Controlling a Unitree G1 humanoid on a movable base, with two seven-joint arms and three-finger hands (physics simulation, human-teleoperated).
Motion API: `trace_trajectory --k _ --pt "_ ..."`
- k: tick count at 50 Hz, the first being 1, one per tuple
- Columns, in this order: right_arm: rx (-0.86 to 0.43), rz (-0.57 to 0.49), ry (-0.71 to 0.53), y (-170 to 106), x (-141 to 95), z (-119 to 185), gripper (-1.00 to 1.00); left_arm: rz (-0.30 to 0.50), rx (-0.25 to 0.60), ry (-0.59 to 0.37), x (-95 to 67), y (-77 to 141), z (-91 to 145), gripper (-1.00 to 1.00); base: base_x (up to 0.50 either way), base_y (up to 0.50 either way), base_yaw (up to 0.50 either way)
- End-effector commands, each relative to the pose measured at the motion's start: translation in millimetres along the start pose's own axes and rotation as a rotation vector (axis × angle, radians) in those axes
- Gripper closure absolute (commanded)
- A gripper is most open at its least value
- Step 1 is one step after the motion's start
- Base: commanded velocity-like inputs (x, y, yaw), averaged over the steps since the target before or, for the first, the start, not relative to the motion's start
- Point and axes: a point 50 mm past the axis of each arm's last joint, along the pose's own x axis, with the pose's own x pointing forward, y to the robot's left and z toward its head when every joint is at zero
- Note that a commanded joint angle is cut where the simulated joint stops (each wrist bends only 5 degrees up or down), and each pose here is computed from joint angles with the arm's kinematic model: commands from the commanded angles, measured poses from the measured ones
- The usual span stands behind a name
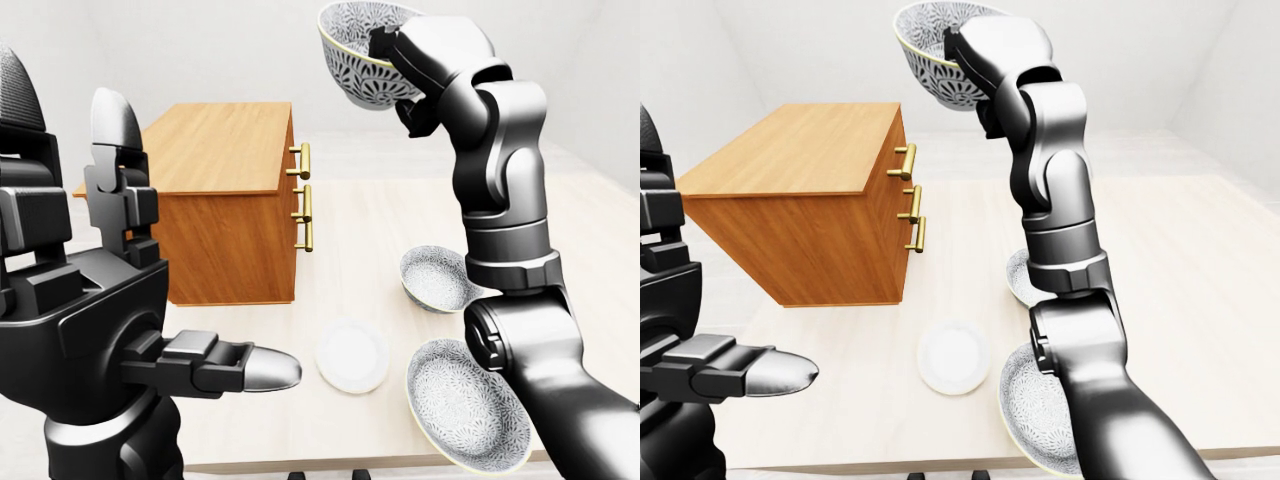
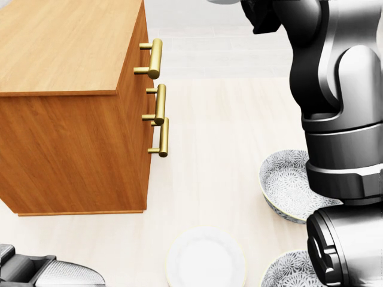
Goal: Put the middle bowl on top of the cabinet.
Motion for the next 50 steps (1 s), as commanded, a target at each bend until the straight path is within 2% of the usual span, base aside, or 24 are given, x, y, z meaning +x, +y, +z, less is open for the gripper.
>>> trace_trajectory --k 1,6,21,31,44,50 --pt "0.072 -0.037 -0.072 -3.8 6.3 24.0 1.0 0.035 0.022 -0.003 0.1 5.9 1.1 -1.0 0.0 0.0 0.0" --pt "0.087 -0.034 -0.098 -3.4 7.5 34.8 1.0 0.004 0.032 -0.005 1.2 3.5 1.3 -1.0 0.0 0.0 0.0" --pt "0.103 -0.03 -0.177 -5.3 17.9 66.2 1.0 0.023 0.004 0.027 -2.9 8.4 -0.3 -1.0 0.0 0.0 0.0" --pt "0.125 -0.013 -0.263 2.9 19.1 100.1 1.0 0.036 -0.01 0.08 -9.1 10.4 -3.7 -1.0 0.0 0.0 0.0" --pt "0.17 0.021 -0.355 10.1 19.3 126.6 1.0 0.048 -0.019 0.117 -13.9 13.2 -5.5 -1.0 0.0 0.0 0.0" --pt "0.136 0.06 -0.386 20.4 17.7 137.5 1.0 0.056 -0.027 0.133 -15.5 14.5 -6.2 -1.0 0.0 0.0 0.0"
